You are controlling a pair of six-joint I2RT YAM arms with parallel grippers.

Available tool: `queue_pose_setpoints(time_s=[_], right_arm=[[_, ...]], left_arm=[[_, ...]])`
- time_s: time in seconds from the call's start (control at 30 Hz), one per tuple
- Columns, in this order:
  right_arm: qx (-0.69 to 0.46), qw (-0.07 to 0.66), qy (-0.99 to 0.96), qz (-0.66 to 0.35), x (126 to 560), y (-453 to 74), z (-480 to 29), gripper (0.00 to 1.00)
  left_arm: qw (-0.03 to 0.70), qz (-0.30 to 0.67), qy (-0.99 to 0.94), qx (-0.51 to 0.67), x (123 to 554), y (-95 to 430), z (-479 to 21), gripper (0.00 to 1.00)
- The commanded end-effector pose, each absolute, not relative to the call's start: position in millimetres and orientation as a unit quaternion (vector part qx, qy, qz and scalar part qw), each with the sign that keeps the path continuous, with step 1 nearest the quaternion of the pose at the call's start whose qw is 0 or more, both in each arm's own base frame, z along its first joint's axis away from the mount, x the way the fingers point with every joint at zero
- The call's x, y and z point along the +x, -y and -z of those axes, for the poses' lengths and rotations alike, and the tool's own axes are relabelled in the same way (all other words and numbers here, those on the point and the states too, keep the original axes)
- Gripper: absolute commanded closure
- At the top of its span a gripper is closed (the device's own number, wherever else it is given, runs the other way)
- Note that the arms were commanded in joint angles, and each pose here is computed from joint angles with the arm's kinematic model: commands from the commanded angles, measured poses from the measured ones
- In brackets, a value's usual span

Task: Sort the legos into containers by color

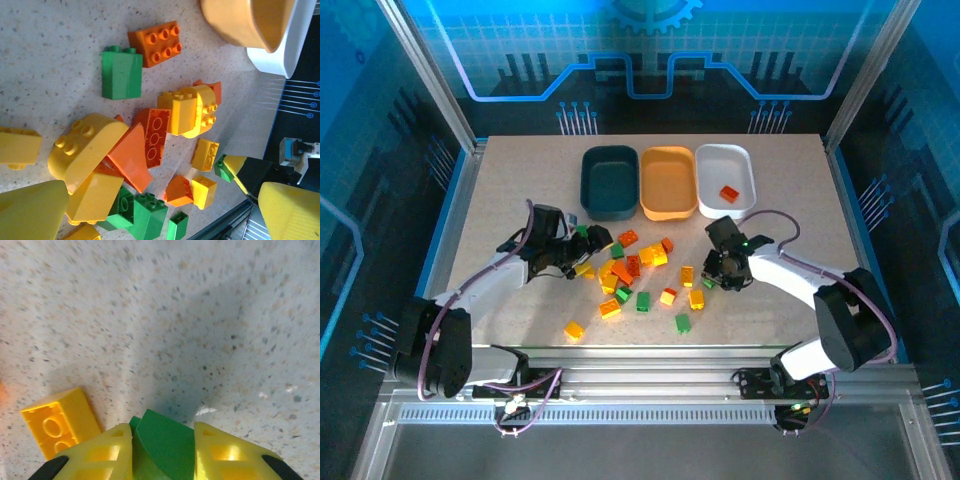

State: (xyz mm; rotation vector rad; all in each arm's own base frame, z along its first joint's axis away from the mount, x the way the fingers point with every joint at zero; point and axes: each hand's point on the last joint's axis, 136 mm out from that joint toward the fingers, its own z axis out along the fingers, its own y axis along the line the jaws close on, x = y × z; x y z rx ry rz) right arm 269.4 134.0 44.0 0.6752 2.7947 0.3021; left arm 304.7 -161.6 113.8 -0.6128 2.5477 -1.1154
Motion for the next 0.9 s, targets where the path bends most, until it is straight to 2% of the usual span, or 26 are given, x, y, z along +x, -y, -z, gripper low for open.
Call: queue_pose_setpoints(time_s=[0.0,0.23,0.5,0.7,0.77,0.8,0.87], right_arm=[[0.210,0.169,-0.958,-0.099,292.2,-128.9,-74.2,0.83],[0.172,0.220,-0.953,-0.115,343.2,-143.1,-106.6,0.84],[0.085,0.278,-0.948,-0.125,451.0,-177.5,-131.5,0.85],[0.054,0.274,-0.952,-0.126,500.3,-201.4,-125.3,0.83],[0.047,0.260,-0.956,-0.130,509.6,-209.0,-122.1,0.80],[0.051,0.258,-0.957,-0.125,514.2,-208.8,-122.6,0.74],[0.047,0.257,-0.957,-0.127,521.1,-211.1,-129.2,0.55]], left_arm=[[0.156,0.389,-0.883,-0.210,314.1,159.0,-125.5,0.01],[0.165,0.397,-0.877,-0.214,327.1,160.9,-137.5,0.01],[0.152,0.405,-0.865,-0.255,328.1,133.0,-127.4,0.01],[0.156,0.393,-0.863,-0.276,317.2,114.1,-124.4,0.01],[0.153,0.389,-0.864,-0.281,314.4,112.7,-122.1,0.01],[0.150,0.383,-0.865,-0.286,313.1,111.2,-119.8,0.01],[0.144,0.376,-0.868,-0.290,310.2,109.5,-115.5,0.01]])
